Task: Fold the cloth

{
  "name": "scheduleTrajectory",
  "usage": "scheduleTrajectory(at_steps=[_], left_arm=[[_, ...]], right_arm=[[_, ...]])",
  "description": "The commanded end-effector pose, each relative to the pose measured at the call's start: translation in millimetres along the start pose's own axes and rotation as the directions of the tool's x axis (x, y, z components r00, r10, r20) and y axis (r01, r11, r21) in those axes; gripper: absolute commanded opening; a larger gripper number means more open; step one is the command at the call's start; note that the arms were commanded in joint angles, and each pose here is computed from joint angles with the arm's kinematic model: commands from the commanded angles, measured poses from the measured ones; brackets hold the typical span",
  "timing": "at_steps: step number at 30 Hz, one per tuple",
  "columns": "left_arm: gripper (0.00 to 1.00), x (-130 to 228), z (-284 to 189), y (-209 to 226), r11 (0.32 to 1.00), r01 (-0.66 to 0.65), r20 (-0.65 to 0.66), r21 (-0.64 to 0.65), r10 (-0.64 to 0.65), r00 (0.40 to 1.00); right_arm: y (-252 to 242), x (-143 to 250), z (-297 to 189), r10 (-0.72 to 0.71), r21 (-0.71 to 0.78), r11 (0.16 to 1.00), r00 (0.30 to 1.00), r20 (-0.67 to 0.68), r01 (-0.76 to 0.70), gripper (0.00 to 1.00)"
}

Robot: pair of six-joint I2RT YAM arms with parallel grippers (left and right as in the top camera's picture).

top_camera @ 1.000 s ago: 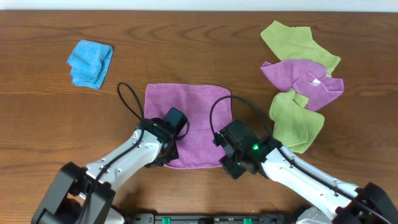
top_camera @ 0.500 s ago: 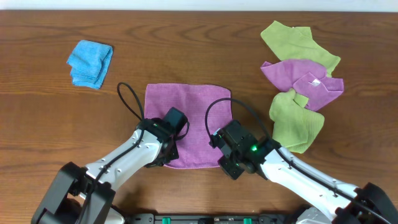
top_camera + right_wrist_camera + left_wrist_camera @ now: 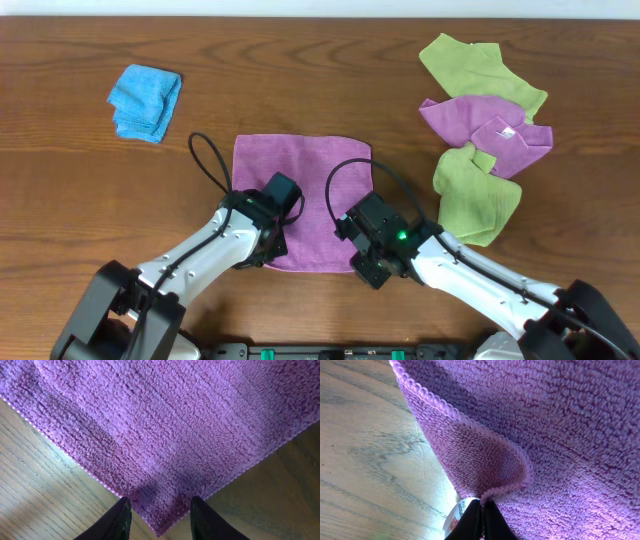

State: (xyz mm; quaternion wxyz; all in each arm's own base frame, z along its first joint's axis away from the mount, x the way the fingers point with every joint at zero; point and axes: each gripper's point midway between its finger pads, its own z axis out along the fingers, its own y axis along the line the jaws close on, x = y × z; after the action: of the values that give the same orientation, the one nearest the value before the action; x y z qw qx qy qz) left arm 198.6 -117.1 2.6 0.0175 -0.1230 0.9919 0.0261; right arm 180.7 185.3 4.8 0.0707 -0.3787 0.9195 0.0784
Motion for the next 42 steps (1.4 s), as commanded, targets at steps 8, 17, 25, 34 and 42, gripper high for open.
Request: scheduleTrajectory(at_steps=[8,17,25,34,42], left_arm=[[0.05,-8,-6,0,1.000,0.010,0.035,0.001,-0.010,0.999],[0.06,-8,-6,0,1.000,0.010,0.035,0.001,-0.010,0.999],[0.06,-8,-6,0,1.000,0.010,0.035,0.001,-0.010,0.999],[0.06,-8,-13,1,0.999,0.039,0.046,0.013,-0.040,0.998],[0.06,-38,-60,-11,0.982,0.074,0.247,0.171,-0.116,0.962]], right_arm=[[1,12,1,-0.022,0.003,1.000,0.998,-0.054,0.023,0.42],[1,2,1,-0.026,0.004,1.000,1.000,-0.016,0.026,0.42],[1,1,1,-0.026,0.004,1.000,1.000,-0.011,0.026,0.12],[-3,-13,-11,0.057,0.008,0.998,0.998,0.037,-0.057,0.01],[-12,-54,-57,0.121,0.004,0.992,0.964,0.235,-0.125,0.01]])
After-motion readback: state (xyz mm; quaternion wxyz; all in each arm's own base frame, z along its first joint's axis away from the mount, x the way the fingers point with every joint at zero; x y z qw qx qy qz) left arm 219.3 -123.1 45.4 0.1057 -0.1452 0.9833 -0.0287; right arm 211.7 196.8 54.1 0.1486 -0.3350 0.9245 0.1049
